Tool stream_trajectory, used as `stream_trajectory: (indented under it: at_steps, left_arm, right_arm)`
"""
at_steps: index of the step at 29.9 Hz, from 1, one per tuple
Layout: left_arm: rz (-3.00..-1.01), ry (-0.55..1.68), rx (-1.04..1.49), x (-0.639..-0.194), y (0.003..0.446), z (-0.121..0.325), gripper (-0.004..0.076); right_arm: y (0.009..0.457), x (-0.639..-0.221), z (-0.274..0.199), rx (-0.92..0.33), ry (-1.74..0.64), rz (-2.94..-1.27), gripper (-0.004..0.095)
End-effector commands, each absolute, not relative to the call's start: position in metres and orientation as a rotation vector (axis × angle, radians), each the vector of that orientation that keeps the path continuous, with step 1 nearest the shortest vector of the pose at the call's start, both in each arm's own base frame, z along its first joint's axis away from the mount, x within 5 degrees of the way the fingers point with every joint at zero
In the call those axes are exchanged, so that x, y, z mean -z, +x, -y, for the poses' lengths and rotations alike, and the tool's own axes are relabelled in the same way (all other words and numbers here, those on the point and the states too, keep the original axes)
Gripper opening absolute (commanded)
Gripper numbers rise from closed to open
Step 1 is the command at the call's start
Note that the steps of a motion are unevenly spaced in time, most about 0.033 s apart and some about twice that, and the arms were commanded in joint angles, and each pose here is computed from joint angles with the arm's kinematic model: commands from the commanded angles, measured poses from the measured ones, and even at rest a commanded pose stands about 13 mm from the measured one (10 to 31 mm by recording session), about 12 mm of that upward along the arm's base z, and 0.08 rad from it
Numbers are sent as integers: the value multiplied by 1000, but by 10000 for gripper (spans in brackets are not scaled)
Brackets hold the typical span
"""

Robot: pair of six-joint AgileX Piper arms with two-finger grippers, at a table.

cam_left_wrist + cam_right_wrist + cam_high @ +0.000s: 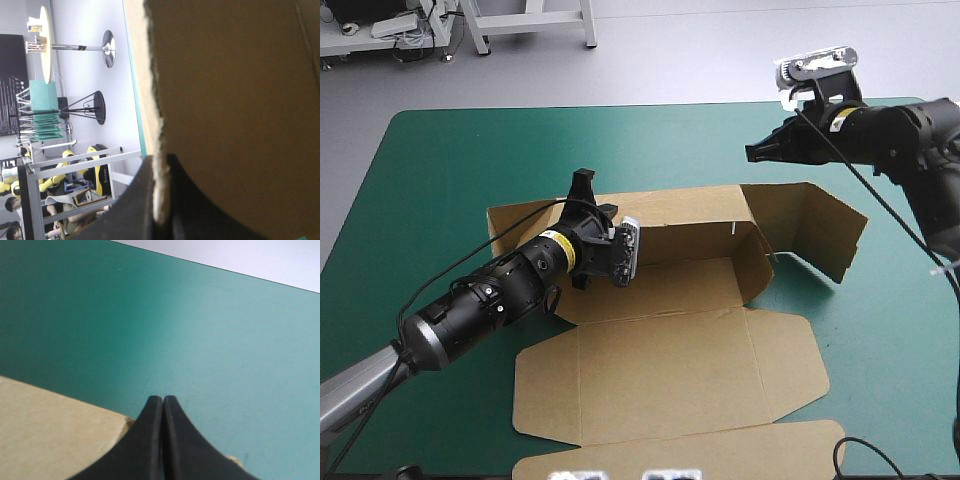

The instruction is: Fold the box

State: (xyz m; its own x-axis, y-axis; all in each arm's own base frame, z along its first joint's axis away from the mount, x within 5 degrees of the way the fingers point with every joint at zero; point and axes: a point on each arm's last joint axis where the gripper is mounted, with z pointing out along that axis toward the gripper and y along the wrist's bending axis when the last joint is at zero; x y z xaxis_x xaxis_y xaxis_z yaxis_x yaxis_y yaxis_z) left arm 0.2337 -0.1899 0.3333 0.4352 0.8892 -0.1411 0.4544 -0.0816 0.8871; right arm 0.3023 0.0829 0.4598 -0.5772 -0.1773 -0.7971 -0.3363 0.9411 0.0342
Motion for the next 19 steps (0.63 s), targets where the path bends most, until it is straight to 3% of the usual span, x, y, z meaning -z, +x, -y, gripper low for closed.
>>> stream_trajectory:
  at_steps: [1,5,11,19]
  left_arm:
    - [-1083,1610,-525,-357,226,190,-9]
    - [-1066,1585,-512,-361,224,190,-9]
    - [-1065,1601,-527,-359,224,189,-9]
    - [-1080,1602,-540,-358,225,188,-9]
  right_arm:
    - [317,-478,-80,-160,-316,-2160,-18]
    - [345,-466,-81,-160,-312,-2242,-18]
    - [381,-436,-69,-345,-225,-2365,-18]
    - [399,-406,-62,-307,-241,-2477,-17]
